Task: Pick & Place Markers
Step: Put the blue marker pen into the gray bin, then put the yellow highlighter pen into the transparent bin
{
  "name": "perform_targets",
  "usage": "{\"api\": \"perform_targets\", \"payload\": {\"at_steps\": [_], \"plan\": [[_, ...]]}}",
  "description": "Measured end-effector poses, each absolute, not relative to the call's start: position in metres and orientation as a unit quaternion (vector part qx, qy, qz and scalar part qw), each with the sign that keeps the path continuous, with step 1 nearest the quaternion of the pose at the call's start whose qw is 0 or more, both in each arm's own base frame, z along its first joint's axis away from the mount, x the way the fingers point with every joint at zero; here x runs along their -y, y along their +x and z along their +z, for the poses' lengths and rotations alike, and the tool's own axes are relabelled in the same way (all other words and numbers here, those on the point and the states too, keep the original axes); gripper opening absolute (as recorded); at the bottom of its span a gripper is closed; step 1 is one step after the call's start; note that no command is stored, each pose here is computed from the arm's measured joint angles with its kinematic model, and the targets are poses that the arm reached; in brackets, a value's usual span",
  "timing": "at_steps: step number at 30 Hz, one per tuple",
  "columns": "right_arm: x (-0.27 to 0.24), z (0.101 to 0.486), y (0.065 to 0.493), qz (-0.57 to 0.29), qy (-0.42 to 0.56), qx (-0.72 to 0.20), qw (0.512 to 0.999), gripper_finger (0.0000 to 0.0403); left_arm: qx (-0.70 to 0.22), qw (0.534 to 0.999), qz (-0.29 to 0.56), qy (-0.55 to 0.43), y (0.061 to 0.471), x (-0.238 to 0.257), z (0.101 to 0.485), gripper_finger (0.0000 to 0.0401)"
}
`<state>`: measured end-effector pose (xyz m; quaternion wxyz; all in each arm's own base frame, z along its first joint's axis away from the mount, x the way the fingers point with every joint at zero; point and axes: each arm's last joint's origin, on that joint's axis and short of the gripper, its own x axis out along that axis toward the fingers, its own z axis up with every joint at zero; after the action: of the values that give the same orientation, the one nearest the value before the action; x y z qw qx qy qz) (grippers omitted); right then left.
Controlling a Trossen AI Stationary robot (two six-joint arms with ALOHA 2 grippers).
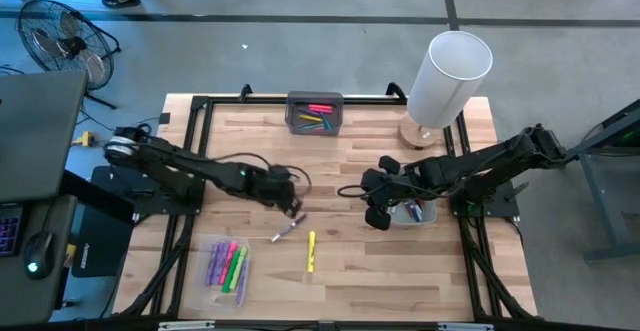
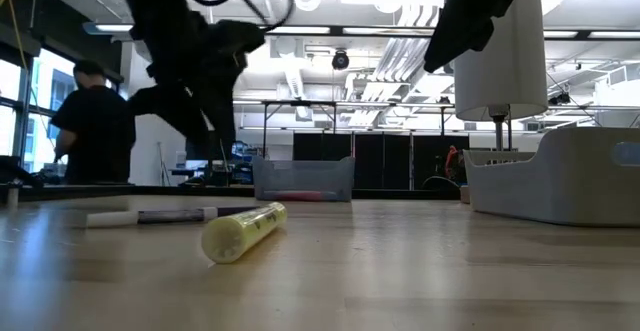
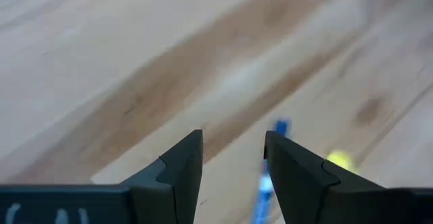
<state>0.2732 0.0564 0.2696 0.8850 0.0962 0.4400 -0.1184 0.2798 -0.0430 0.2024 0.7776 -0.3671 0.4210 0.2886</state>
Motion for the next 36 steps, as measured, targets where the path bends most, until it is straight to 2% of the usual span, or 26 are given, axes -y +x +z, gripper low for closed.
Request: {"api": "perform_targets", "payload": {"at_steps": [5,10,13,16,20,29,36], "plan": [[-0.057,0.270,0.274,-0.122,0.109,-0.437,0.884,0.0112,-0.488,0.808,0.207,-0.258,0.317,0.079,0.201,0.0156],[-0.057,0.270,0.274,-0.120,0.126,-0.438,0.882,0.0112,-0.555,0.792,0.174,-0.187,0.349,0.110,0.189,0.0156],[-0.059,0.270,0.274,-0.115,0.127,-0.435,0.884,0.0112,-0.593,0.765,0.190,-0.162,0.358,0.115,0.177,0.0156],[-0.063,0.271,0.274,-0.113,0.134,-0.433,0.884,0.0112,-0.628,0.731,0.194,-0.182,0.366,0.119,0.155,0.0156],[-0.068,0.271,0.273,-0.110,0.140,-0.431,0.885,0.0112,-0.646,0.718,0.167,-0.199,0.369,0.124,0.143,0.0156],[-0.075,0.271,0.271,-0.105,0.147,-0.431,0.884,0.0112,-0.627,0.719,0.207,-0.217,0.367,0.117,0.152,0.0156],[-0.083,0.262,0.252,-0.174,0.164,-0.484,0.842,0.0112,-0.613,0.747,0.190,-0.173,0.363,0.112,0.171,0.0156]]}}
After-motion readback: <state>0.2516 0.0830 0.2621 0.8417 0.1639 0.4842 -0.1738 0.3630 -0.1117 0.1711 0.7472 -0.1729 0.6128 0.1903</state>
